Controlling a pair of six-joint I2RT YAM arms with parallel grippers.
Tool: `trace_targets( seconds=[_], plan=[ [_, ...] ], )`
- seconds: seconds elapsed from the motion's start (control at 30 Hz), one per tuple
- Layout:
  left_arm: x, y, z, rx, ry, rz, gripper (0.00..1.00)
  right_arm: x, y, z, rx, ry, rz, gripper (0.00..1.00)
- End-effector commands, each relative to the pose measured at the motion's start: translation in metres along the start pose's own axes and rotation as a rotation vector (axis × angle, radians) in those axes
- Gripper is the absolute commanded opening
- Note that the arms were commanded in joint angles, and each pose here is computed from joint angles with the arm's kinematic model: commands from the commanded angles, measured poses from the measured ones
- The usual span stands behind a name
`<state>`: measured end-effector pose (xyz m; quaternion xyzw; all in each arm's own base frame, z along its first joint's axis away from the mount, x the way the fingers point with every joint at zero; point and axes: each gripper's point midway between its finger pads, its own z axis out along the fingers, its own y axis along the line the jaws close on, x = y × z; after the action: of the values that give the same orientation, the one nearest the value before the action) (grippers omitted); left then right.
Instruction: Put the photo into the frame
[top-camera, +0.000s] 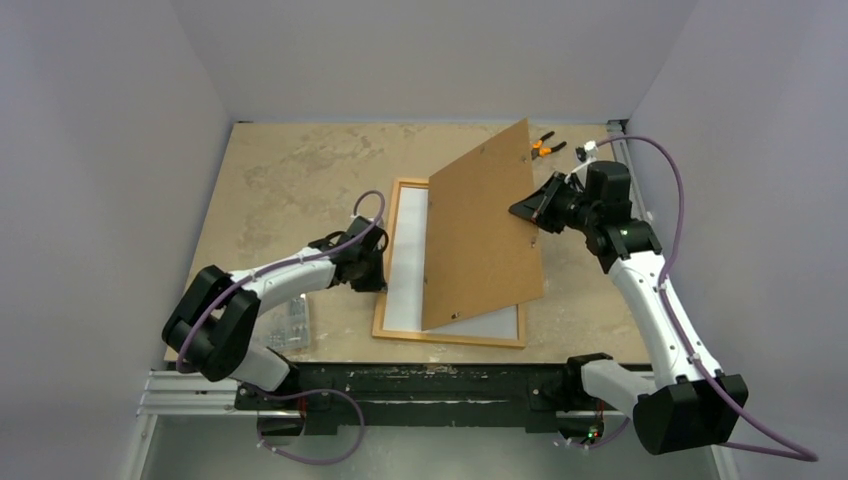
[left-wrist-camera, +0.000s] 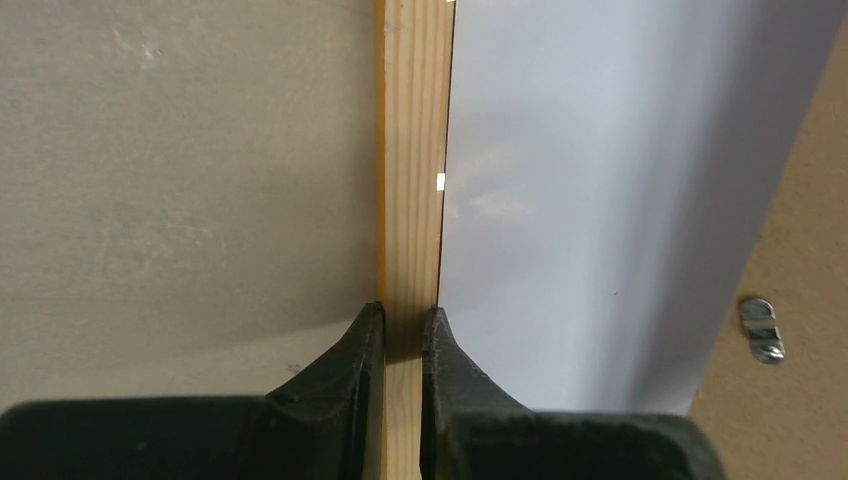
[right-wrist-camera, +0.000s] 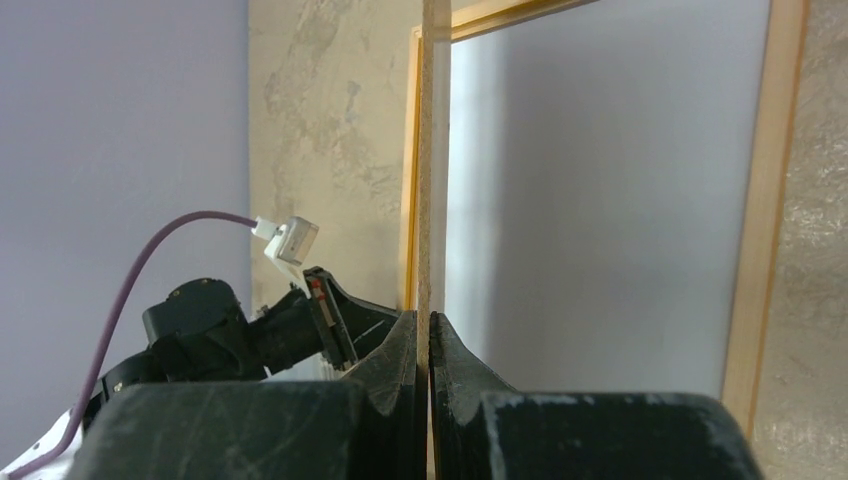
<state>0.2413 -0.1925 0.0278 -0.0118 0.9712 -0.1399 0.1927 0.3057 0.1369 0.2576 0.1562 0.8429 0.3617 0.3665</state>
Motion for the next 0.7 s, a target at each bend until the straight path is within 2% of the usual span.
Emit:
trace_targets(
  seconds=[0.0, 0.17, 0.37, 0.4, 0.67],
  plan=[
    [0.021, -0.019, -0.004, 0.049, 0.033, -0.044, 0.0, -0.017, 0.025, -0.007, -0.113, -0.086, -0.053, 0.0],
    [0.027, -0.034, -0.013, 0.085, 0.031, -0.078, 0.0, -0.011, 0.017, 0.0, -0.123, -0.081, -0.044, 0.0],
    [0.03, -0.05, -0.022, 0.198, 0.006, -0.166, 0.22, 0.008, 0.001, 0.015, -0.14, -0.049, 0.022, 0.0],
    [0.03, -0.049, -0.024, 0.206, -0.003, -0.183, 0.29, 0.02, -0.011, 0.02, -0.126, -0.025, 0.041, 0.0],
    [0.03, -0.054, -0.02, 0.235, -0.004, -0.19, 0.4, 0.041, -0.02, 0.016, -0.122, 0.032, 0.087, 0.0]
  ],
)
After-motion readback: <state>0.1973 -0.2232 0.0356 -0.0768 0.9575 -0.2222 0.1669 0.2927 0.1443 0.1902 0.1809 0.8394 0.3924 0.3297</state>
